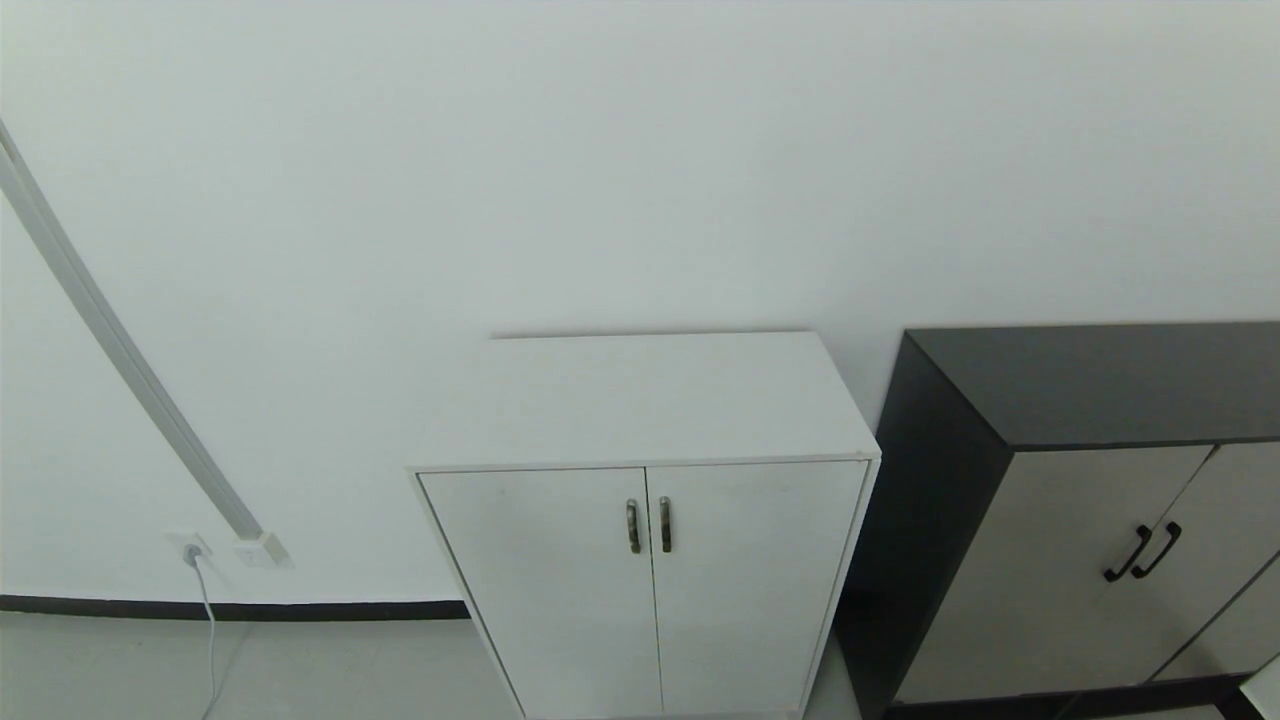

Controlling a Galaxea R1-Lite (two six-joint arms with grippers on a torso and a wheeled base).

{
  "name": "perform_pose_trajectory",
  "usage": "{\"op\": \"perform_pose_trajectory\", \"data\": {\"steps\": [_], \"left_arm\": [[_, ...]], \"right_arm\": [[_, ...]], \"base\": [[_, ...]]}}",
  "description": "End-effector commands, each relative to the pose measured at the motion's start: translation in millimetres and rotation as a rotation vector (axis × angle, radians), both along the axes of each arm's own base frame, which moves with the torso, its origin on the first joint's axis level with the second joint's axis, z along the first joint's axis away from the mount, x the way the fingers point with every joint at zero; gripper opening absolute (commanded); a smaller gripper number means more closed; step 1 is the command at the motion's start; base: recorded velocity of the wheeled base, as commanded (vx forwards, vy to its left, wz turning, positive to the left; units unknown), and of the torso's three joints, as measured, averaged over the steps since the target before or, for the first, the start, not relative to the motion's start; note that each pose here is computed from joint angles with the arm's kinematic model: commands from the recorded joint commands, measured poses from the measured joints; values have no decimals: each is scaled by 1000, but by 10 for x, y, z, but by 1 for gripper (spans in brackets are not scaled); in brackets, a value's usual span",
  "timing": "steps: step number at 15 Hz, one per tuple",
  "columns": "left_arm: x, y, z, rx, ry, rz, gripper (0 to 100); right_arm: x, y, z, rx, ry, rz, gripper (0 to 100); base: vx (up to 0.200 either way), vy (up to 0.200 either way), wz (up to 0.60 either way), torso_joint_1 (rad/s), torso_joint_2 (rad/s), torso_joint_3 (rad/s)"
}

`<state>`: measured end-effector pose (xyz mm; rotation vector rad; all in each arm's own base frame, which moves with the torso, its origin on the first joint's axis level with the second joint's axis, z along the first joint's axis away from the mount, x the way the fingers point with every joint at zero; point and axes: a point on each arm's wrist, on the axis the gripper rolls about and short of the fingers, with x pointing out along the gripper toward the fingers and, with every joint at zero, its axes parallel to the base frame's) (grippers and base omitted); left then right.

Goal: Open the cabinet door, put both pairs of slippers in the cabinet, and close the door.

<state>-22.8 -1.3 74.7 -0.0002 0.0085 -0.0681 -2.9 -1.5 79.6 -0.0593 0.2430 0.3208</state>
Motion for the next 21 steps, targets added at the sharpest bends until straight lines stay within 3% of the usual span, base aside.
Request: {"op": "perform_pose_trajectory", "data": {"steps": [1, 11, 17, 21], "left_arm": [[1, 0, 0, 0, 1, 1, 0], [1, 0, 0, 0, 1, 1, 0], [1, 0, 0, 0, 1, 1, 0], [1, 0, 0, 0, 1, 1, 0]], "right_arm": [[-6, -2, -7, 2, -6, -17, 0], [-122, -9, -21, 33, -148, -226, 0], [-124, -9, -21, 36, -151, -230, 0], [-134, -2, -23, 26, -164, -322, 0]], "base": [[0, 0, 0, 0, 0, 0], [0, 0, 0, 0, 0, 0], [0, 0, 0, 0, 0, 0], [0, 0, 0, 0, 0, 0]]}}
